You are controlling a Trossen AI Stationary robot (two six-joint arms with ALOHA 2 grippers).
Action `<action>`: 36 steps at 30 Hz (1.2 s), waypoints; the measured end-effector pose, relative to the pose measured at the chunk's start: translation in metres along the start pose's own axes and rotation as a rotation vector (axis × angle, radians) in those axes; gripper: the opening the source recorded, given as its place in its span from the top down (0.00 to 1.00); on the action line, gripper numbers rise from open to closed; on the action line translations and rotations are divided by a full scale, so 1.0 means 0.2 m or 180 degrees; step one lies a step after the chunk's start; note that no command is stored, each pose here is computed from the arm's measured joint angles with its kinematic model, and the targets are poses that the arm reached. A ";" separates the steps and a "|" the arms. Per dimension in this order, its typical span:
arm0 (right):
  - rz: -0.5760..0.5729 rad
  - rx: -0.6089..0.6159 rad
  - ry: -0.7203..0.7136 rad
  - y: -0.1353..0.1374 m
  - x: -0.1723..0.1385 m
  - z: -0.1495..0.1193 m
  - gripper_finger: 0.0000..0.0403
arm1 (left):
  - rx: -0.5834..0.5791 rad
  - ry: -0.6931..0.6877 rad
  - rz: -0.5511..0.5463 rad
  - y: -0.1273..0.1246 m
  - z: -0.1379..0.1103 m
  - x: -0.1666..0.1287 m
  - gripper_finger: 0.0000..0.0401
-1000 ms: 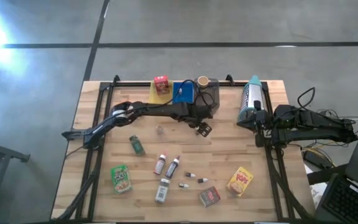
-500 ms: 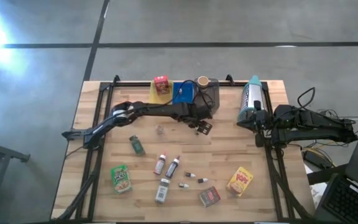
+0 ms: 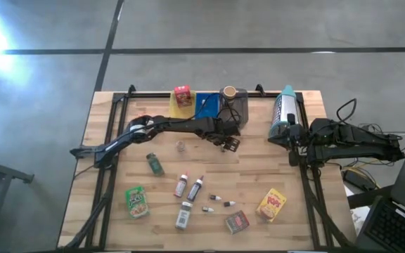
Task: Pick & Place Kitchen Items
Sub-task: Put the small green food coloring bottle into the blue bin
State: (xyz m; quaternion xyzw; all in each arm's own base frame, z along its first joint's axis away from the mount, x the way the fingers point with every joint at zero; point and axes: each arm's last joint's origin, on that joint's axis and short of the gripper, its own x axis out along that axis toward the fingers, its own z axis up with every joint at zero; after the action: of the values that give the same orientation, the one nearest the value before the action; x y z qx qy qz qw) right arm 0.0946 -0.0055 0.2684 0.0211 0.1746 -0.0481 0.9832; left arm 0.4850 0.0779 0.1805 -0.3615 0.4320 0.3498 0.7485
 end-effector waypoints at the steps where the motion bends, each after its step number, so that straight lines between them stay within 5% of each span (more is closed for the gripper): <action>1: 0.0000 0.0000 -0.0001 0.00 0.00 0.00 0.98 | -0.0006 -0.0013 0.0005 0.00 0.00 0.00 0.41; 27: 0.0000 0.0000 0.0000 0.00 0.00 0.00 0.98 | 0.0151 0.0003 0.0084 0.02 -0.06 0.06 0.61; 36: -0.0001 0.0000 0.0001 0.00 0.00 0.00 0.98 | 0.1091 0.0114 0.0003 0.02 -0.05 0.05 0.60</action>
State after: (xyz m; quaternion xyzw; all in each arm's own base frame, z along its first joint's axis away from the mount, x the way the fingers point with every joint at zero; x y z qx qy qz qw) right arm 0.0946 -0.0055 0.2684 0.0212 0.1747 -0.0483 0.9832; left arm 0.4809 0.0738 0.1660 -0.2346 0.4987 0.2649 0.7913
